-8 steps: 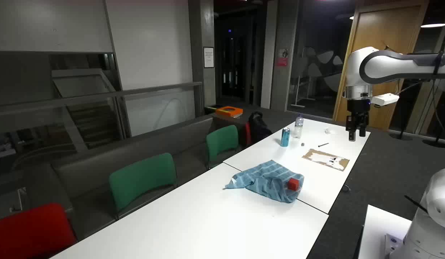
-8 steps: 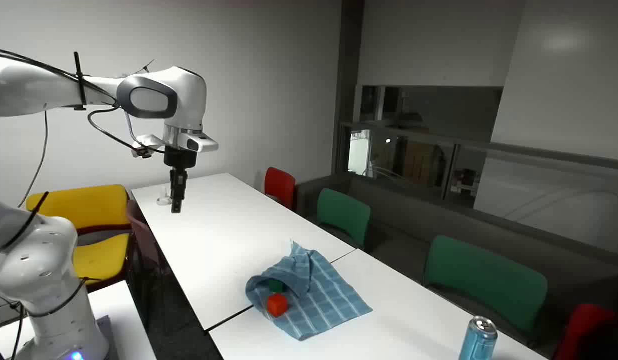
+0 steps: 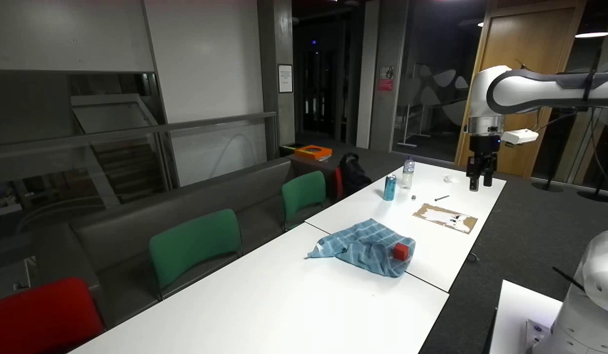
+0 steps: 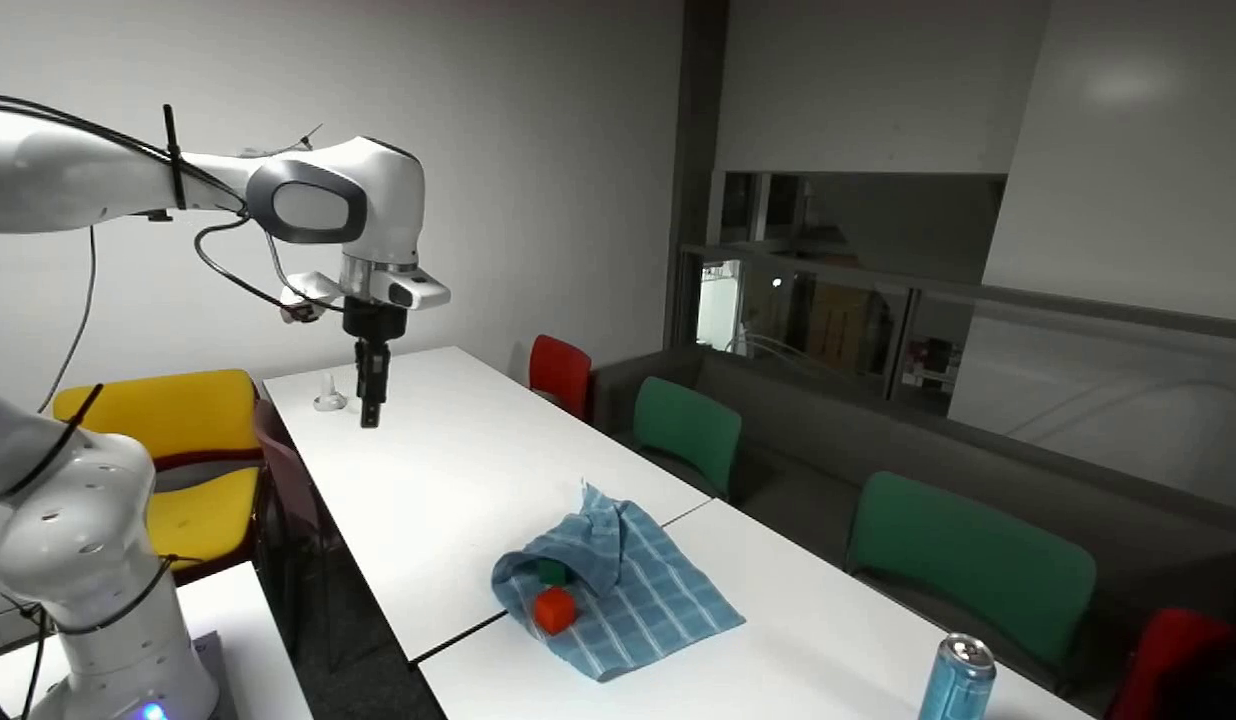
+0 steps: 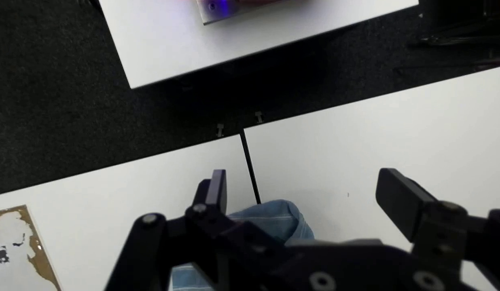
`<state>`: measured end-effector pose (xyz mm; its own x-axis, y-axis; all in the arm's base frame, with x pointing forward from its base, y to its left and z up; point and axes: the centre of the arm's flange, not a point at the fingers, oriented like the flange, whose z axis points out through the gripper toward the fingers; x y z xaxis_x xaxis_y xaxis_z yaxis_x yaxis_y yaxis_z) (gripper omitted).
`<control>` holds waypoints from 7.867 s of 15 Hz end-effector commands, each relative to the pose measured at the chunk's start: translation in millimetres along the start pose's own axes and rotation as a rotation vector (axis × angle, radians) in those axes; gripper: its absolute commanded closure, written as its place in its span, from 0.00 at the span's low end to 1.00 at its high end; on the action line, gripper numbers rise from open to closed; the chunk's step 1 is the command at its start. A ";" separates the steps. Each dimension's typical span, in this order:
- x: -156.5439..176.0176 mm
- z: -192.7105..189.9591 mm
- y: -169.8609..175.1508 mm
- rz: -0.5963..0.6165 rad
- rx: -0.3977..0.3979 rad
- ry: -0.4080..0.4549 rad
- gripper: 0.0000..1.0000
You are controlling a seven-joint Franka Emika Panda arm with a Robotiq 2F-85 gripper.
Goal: Unfold the cloth on the table
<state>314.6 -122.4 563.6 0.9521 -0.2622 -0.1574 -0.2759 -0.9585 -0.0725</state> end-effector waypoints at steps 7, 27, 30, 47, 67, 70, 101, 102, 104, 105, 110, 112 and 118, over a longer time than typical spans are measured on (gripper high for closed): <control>146.7 -17.7 54.0 -0.092 0.315 0.042 0.00; 230.7 115.1 -16.8 -0.020 0.522 0.162 0.00; 240.5 174.4 -35.9 0.014 0.576 0.191 0.00; 245.5 328.0 43.5 0.468 0.754 0.284 0.00; 286.3 340.9 74.4 0.736 0.790 0.371 0.00; 278.3 343.3 70.5 0.736 0.777 0.380 0.00; 316.8 359.8 59.5 0.742 0.745 0.313 0.00; 317.9 359.8 59.1 0.741 0.742 0.312 0.25; 318.9 359.4 58.0 0.735 0.735 0.310 0.33; 319.7 359.1 57.6 0.733 0.733 0.309 0.41; 321.2 355.7 58.1 0.729 0.723 0.304 0.80; 319.3 352.9 58.8 0.729 0.717 0.308 0.95; 297.8 331.4 47.9 0.712 0.654 0.386 0.99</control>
<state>551.3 -222.2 159.3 0.4897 -0.8639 -0.1176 -0.7038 -0.3120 -0.6382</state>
